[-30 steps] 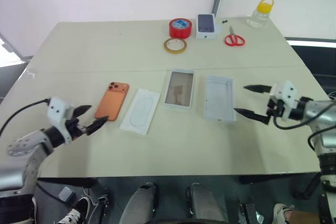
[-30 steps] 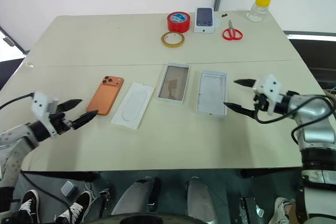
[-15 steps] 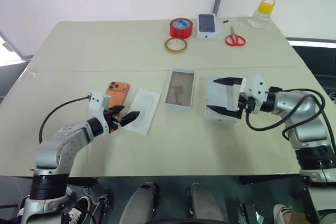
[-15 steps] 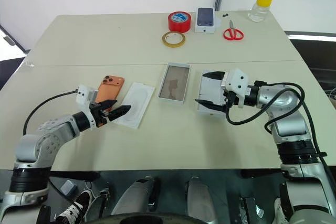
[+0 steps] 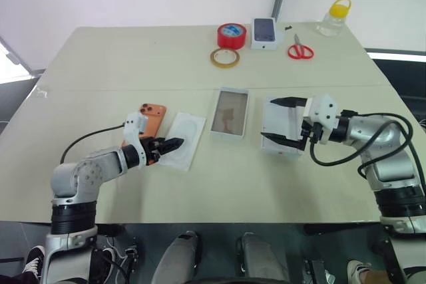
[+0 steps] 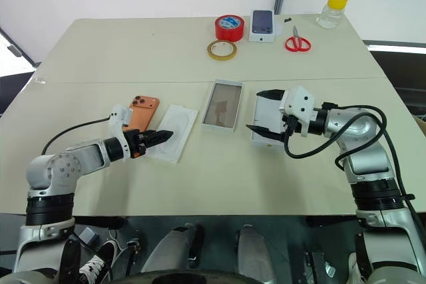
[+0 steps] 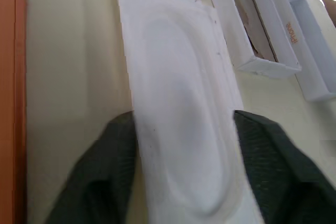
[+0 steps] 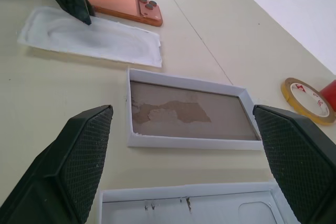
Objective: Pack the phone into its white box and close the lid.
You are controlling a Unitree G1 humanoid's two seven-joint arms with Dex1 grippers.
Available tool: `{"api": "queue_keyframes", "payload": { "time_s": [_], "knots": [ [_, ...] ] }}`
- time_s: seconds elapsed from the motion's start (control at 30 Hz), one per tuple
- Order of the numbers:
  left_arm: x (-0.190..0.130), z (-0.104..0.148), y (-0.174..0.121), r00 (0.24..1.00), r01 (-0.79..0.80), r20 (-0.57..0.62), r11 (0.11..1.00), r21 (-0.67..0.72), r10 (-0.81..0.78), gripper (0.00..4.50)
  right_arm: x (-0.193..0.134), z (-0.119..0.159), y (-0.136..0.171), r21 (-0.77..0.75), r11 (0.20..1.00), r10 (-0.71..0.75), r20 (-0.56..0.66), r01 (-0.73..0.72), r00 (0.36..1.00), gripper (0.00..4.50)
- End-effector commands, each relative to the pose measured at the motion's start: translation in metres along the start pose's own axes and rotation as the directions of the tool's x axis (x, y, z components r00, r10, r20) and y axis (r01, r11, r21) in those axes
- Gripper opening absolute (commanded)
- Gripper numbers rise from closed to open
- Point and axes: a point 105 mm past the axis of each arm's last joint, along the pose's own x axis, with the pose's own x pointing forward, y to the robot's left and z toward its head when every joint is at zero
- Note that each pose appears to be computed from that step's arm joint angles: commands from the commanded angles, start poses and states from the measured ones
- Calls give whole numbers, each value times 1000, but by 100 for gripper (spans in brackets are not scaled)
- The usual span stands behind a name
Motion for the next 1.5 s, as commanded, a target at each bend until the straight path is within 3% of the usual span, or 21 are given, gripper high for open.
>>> {"api": "queue_keyframes", "payload": {
  "time_s": [0.03,0.4,0.57,0.7,1.13,1.33,1.43,1.5],
  "knots": [
    [4,-21,-2,997,7,-80,998,-58,-11,169,-1,15,-4,-51,999,-12,29,13,1000,450],
    [6,-25,1,996,-15,-85,996,-83,8,169,1,18,-4,-62,998,-6,33,8,999,450],
    [7,-27,1,997,-21,-81,995,-97,13,2,15,6,8,22,999,36,-14,-36,999,450],
    [9,-18,4,999,-32,-30,997,-77,30,2,31,-18,16,64,997,45,-140,-36,989,450],
    [-15,46,7,982,-74,179,997,29,67,2,103,-7,24,141,989,57,-121,-40,991,450],
    [-16,48,5,975,-76,210,997,2,74,2,119,-28,35,218,973,122,-209,-75,970,450],
    [-18,48,5,970,-79,232,997,-7,78,0,120,-39,37,231,969,152,-252,-94,956,361],
    [-21,51,6,963,-85,256,996,-5,84,0,120,-38,39,240,964,177,-247,-117,953,262]
  ]
}}
